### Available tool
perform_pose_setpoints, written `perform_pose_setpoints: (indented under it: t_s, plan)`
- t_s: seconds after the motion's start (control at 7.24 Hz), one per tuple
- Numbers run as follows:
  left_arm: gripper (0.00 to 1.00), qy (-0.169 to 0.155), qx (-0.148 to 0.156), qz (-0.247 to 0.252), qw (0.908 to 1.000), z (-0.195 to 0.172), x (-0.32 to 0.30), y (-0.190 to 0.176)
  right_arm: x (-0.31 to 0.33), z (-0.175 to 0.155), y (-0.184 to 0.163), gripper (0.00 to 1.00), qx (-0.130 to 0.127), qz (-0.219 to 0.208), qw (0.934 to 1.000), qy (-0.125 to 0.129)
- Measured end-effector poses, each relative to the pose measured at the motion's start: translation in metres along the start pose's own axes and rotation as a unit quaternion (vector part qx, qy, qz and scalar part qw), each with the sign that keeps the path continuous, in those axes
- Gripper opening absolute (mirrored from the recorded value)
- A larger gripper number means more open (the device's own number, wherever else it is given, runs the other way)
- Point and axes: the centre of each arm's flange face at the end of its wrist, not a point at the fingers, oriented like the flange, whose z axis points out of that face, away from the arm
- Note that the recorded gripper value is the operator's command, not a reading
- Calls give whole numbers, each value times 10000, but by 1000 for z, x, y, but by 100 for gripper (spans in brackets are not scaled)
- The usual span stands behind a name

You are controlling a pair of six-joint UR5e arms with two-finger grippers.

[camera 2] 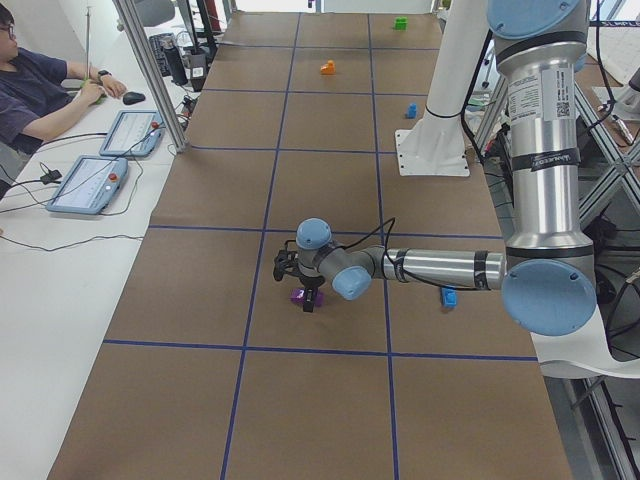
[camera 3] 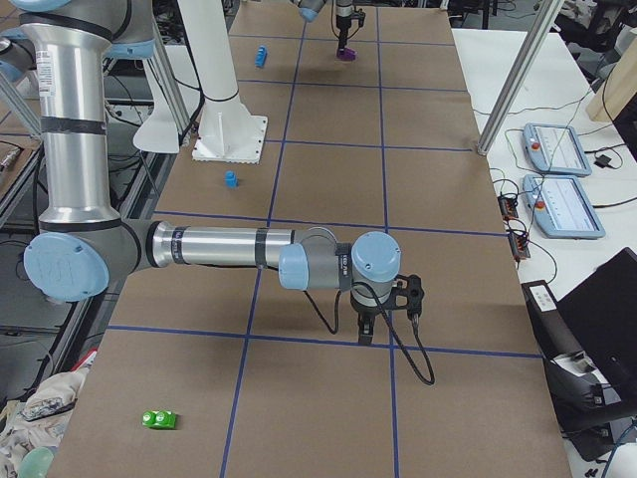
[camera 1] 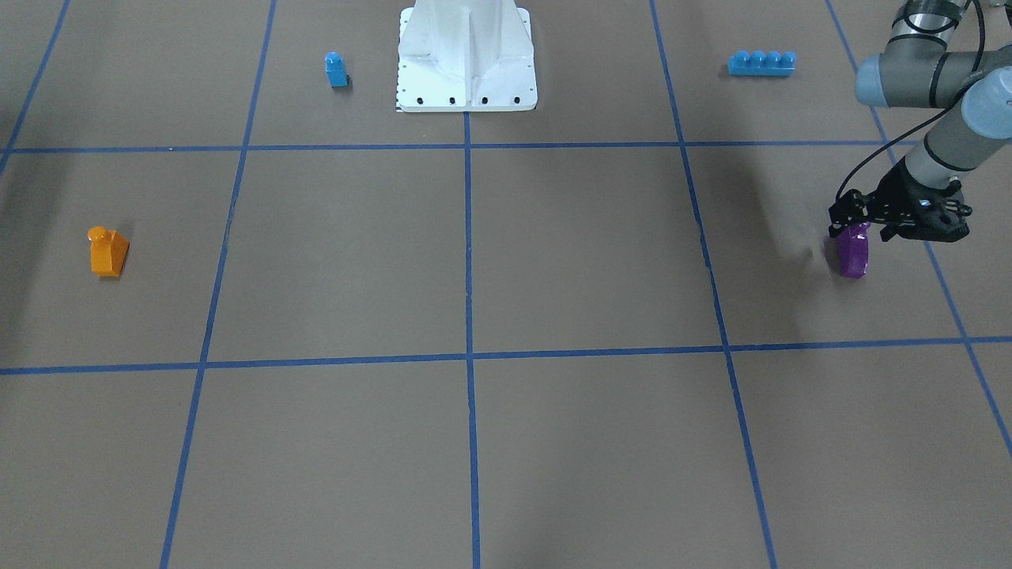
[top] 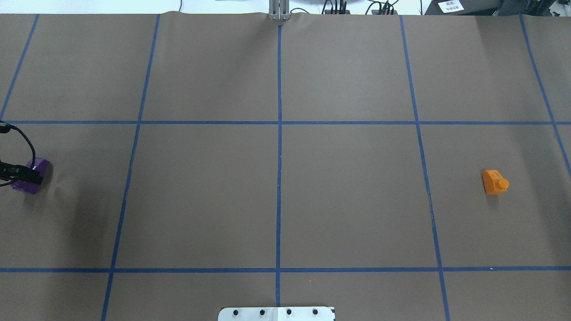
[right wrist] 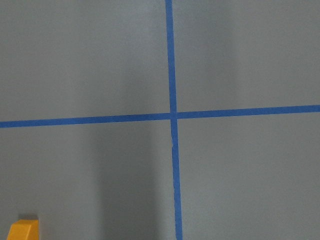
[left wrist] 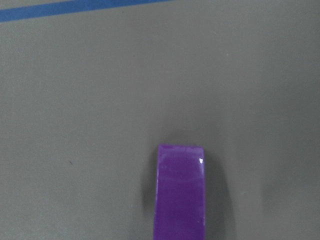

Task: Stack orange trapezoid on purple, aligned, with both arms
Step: 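Close the left gripper on the purple block and lift it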

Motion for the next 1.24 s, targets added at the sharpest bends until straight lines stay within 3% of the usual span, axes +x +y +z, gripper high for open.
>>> perform_pose_setpoints:
  t_s: [0.14, 0.55, 0.83, 1.24]
  plan:
    - [0, -10, -9, -7, 10000, 1, 0, -1, 0, 0, 0, 100, 1, -1, 10000, -1]
    - [0, 3, 2, 12, 10000, -1, 4, -1, -2, -2, 0, 100, 17, -16, 10000, -2]
    - [0, 168, 199, 185, 9995, -20, 28, -13, -6, -6, 0, 100, 57, -55, 10000, -13]
    - [0, 527, 655, 595, 9947, -63, 111, -68, -29, -24, -3, 100, 229, -262, 9994, 1]
